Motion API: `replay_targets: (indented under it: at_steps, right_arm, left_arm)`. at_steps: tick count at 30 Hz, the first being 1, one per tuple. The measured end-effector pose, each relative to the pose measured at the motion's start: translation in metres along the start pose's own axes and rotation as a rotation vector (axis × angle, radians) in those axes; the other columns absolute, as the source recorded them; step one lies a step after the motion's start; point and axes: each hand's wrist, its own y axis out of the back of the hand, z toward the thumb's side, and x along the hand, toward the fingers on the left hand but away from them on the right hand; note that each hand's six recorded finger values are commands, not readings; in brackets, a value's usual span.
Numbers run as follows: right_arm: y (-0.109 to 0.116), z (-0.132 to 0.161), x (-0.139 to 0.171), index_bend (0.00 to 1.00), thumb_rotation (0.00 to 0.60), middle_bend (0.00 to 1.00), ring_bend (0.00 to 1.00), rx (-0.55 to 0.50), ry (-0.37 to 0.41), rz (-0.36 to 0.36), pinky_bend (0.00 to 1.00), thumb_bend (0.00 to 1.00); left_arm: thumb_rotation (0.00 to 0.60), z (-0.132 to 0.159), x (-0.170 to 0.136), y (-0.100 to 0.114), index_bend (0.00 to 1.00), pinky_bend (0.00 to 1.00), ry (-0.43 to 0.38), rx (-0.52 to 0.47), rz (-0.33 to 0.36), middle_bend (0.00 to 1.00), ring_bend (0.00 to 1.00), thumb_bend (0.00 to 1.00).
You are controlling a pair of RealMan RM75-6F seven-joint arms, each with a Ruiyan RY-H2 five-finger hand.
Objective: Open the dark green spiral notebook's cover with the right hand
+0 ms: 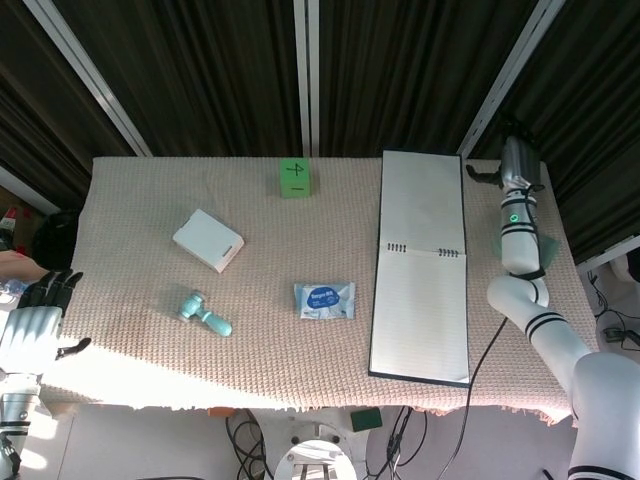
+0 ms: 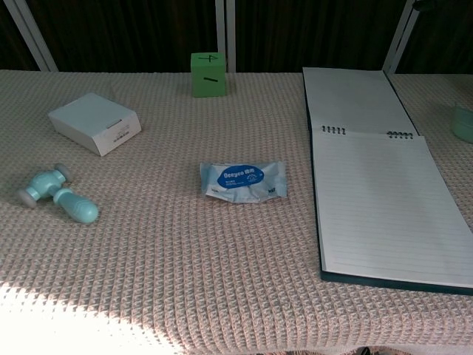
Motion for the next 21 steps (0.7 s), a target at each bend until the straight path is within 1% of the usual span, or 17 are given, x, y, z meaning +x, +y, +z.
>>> replay_targets:
  at_steps: [4,5,7,10,11,13,14,16,18,20,21]
  right_arm:
    - [0.008,0.004,0.025,0.00,0.600,0.00,0.00,0.039,0.134,-0.026,0.00,0.21]
    - [0.009,0.004,0.037,0.00,0.600,0.00,0.00,0.059,0.178,-0.024,0.00,0.21]
    - [0.009,0.000,0.060,0.00,0.600,0.00,0.00,0.087,0.237,-0.011,0.00,0.22]
    - [0.006,-0.010,0.109,0.00,0.600,0.00,0.00,0.135,0.320,0.034,0.00,0.22]
    - [0.006,-0.017,0.133,0.00,0.600,0.00,0.00,0.161,0.346,0.049,0.00,0.22]
    - [0.009,-0.025,0.168,0.00,0.600,0.00,0.00,0.207,0.373,0.049,0.00,0.22]
    - [0.015,-0.032,0.189,0.00,0.600,0.00,0.00,0.249,0.381,0.033,0.00,0.22]
    - [0.026,-0.048,0.218,0.00,0.600,0.00,0.00,0.332,0.369,-0.004,0.00,0.22]
    - [0.043,-0.070,0.253,0.00,0.600,0.00,0.00,0.430,0.322,-0.049,0.00,0.22]
    - [0.060,-0.091,0.283,0.00,0.600,0.00,0.00,0.501,0.264,-0.078,0.00,0.22]
    - [0.066,-0.097,0.293,0.00,0.600,0.00,0.00,0.525,0.244,-0.085,0.00,0.22]
  left_arm:
    - [0.600,0.000,-0.001,-0.001,0.09,0.15,-0.004,-0.004,0.007,0.08,0.05,0.03]
    - [0.600,0.000,-0.002,-0.001,0.09,0.15,-0.006,-0.005,0.008,0.08,0.05,0.03]
    - [0.600,0.002,-0.002,-0.001,0.09,0.15,-0.012,-0.007,0.012,0.08,0.05,0.03]
    - [0.600,0.003,-0.003,0.000,0.09,0.15,-0.021,-0.007,0.021,0.08,0.05,0.03]
    - [0.600,0.004,-0.004,0.001,0.09,0.15,-0.024,-0.007,0.025,0.08,0.05,0.03]
    - [0.600,0.005,-0.005,0.003,0.09,0.15,-0.030,-0.006,0.037,0.08,0.05,0.03]
    - [0.600,0.005,-0.006,0.003,0.09,0.15,-0.033,-0.006,0.043,0.08,0.05,0.03]
    - [0.600,0.006,-0.008,0.006,0.09,0.14,-0.039,-0.005,0.056,0.08,0.05,0.03]
    - [0.600,0.007,-0.009,0.007,0.09,0.14,-0.044,-0.006,0.064,0.08,0.05,0.03]
    - [0.600,0.007,-0.011,0.008,0.09,0.14,-0.049,-0.004,0.069,0.08,0.05,0.03]
    - [0.600,0.007,-0.011,0.008,0.09,0.14,-0.051,-0.004,0.072,0.08,0.05,0.03]
